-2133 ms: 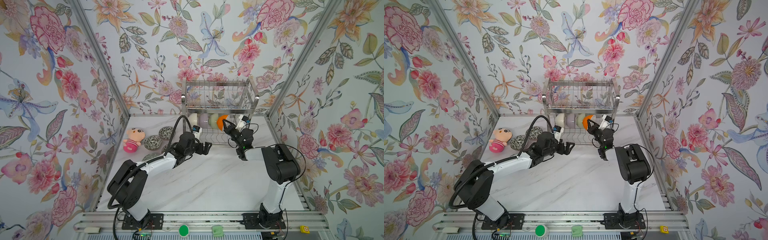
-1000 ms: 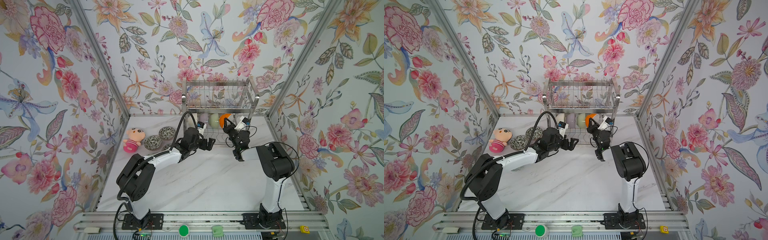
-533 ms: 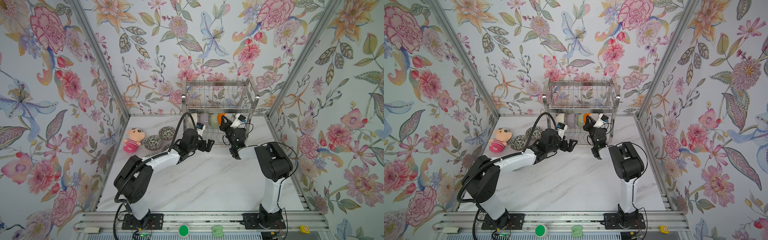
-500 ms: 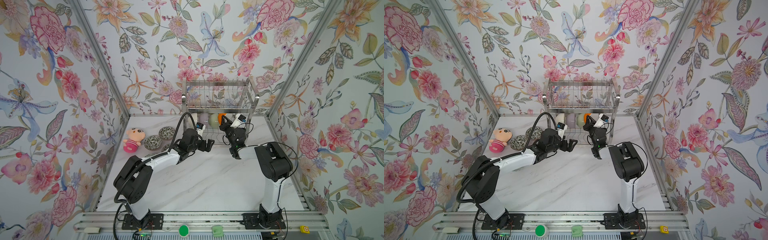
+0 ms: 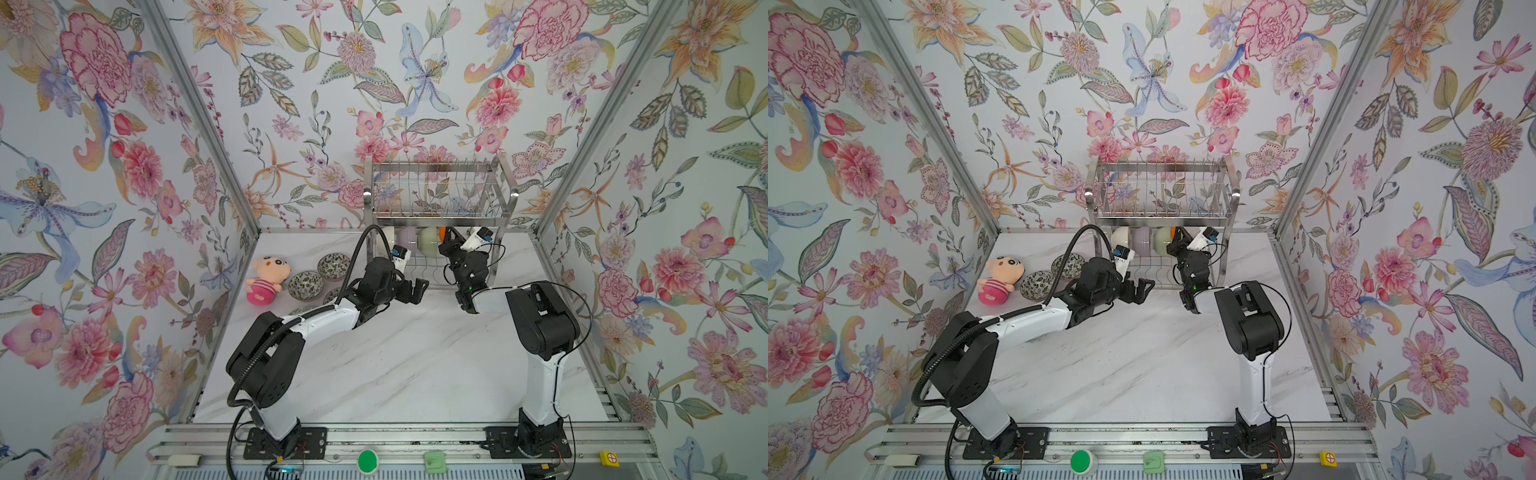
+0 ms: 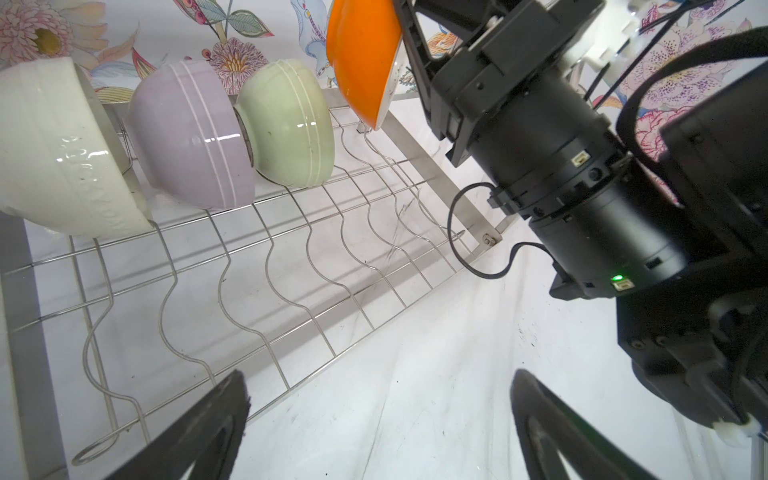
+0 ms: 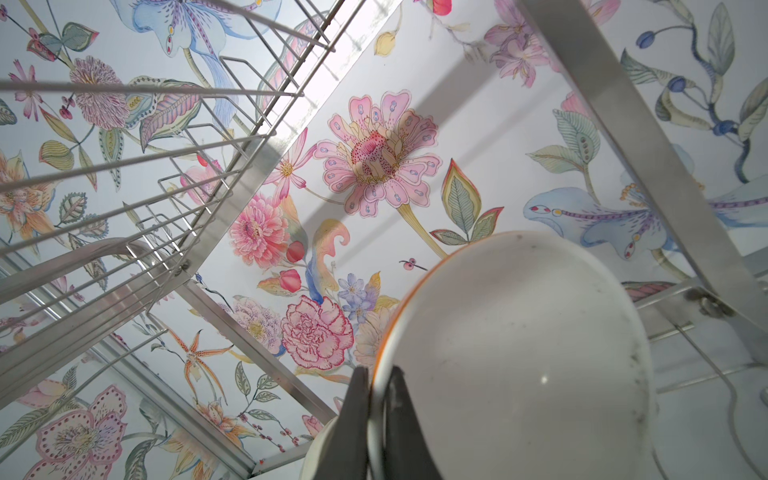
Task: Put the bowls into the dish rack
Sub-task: 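Lower the orange bowl upright into the rack slot beside the green bowl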
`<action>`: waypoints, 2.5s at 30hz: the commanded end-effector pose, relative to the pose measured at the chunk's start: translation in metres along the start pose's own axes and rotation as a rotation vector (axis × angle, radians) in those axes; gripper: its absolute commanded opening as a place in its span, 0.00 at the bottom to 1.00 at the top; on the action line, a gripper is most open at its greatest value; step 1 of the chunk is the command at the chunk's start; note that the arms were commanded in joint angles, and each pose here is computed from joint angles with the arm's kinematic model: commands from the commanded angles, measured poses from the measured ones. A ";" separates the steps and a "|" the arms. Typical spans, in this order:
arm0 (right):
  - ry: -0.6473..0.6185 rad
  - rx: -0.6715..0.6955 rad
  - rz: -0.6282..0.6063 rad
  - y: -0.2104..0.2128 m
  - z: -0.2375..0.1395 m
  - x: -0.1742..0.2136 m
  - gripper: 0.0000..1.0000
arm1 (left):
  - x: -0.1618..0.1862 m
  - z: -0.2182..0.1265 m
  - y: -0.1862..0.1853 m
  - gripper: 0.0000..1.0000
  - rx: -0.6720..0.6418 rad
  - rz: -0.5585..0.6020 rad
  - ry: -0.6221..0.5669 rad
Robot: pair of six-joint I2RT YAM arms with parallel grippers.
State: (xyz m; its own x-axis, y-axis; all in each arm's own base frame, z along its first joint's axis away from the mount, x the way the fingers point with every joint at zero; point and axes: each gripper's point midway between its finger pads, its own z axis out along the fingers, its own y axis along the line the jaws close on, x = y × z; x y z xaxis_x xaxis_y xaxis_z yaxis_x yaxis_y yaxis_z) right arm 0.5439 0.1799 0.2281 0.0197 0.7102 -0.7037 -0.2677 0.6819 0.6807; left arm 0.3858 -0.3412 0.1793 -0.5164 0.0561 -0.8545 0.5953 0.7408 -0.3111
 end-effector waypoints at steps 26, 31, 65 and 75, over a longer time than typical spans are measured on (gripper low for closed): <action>-0.084 -0.011 0.145 -0.032 0.028 0.017 0.00 | -0.002 -0.010 0.023 0.99 -0.035 0.006 0.002; -0.084 -0.021 0.144 -0.035 0.032 0.019 0.00 | -0.003 -0.009 0.028 0.99 -0.042 0.002 0.002; -0.019 0.021 0.196 -0.074 0.038 0.037 0.00 | 0.000 -0.007 0.039 0.99 -0.044 -0.011 0.002; 0.006 0.069 0.207 -0.085 0.037 0.043 0.00 | 0.000 -0.009 0.040 0.99 -0.048 -0.011 0.000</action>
State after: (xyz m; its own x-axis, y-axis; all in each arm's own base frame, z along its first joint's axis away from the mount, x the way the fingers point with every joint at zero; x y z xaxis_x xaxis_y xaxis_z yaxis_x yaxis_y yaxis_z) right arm 0.6025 0.1677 0.1575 -0.0267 0.8338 -0.5514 -0.2484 0.5287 0.8116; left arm 0.4029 -0.3090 0.1664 -0.5389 0.0511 -0.8408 0.5506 0.7768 -0.3057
